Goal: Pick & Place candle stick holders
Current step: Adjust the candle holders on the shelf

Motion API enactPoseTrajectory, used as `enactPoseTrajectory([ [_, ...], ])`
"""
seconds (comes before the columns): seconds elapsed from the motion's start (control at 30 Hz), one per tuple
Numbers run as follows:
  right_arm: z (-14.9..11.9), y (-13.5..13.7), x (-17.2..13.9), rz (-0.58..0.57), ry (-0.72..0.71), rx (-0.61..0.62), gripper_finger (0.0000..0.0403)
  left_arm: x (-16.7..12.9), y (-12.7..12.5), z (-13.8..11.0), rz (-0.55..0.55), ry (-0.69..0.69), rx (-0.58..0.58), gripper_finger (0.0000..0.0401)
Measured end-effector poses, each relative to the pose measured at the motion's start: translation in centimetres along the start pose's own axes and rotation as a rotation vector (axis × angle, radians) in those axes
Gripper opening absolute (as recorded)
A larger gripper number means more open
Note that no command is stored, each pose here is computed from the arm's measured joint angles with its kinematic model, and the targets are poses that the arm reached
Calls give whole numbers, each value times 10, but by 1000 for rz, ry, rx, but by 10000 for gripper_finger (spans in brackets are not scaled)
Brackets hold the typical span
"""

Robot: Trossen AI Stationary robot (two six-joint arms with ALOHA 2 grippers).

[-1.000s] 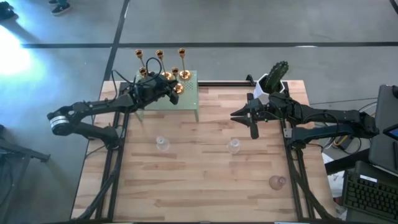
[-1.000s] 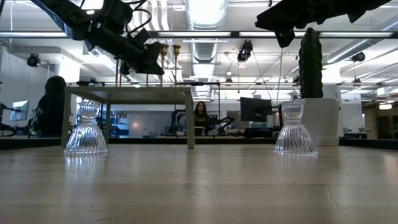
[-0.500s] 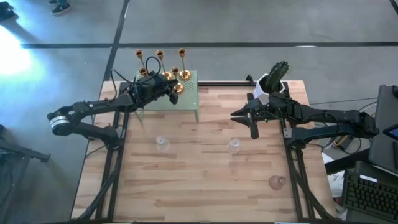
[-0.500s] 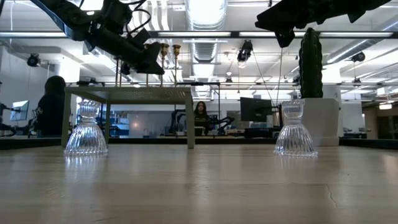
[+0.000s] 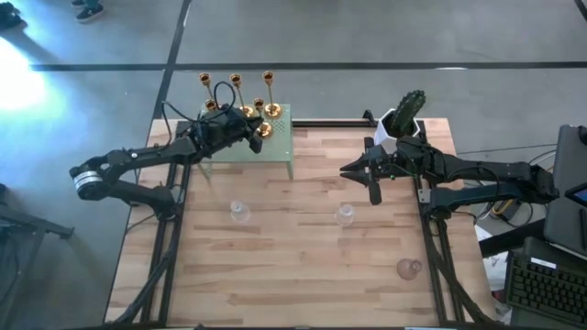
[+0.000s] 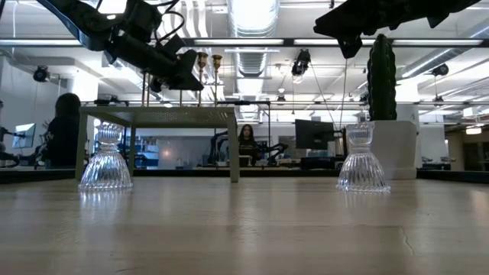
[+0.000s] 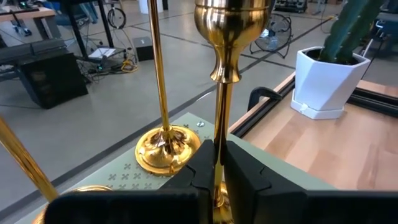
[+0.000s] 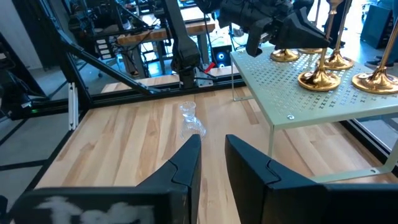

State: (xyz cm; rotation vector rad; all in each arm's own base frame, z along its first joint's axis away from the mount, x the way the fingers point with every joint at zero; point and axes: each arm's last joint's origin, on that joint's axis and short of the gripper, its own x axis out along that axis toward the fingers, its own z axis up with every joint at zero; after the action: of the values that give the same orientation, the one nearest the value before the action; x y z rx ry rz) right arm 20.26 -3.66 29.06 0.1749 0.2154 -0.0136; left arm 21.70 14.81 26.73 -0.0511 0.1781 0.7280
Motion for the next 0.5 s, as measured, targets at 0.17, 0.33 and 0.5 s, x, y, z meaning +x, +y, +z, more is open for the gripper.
enactPoseTrajectory([
  [0.17, 0, 0, 0, 0, 0, 0, 75, 0, 0, 0, 2, 1, 0, 46],
  [0.33, 0, 0, 0, 0, 0, 0, 84, 0, 0, 0, 3, 0, 10, 56],
  [0.5, 0, 0, 0, 0, 0, 0, 89, 0, 0, 0, 3, -1, 10, 75],
])
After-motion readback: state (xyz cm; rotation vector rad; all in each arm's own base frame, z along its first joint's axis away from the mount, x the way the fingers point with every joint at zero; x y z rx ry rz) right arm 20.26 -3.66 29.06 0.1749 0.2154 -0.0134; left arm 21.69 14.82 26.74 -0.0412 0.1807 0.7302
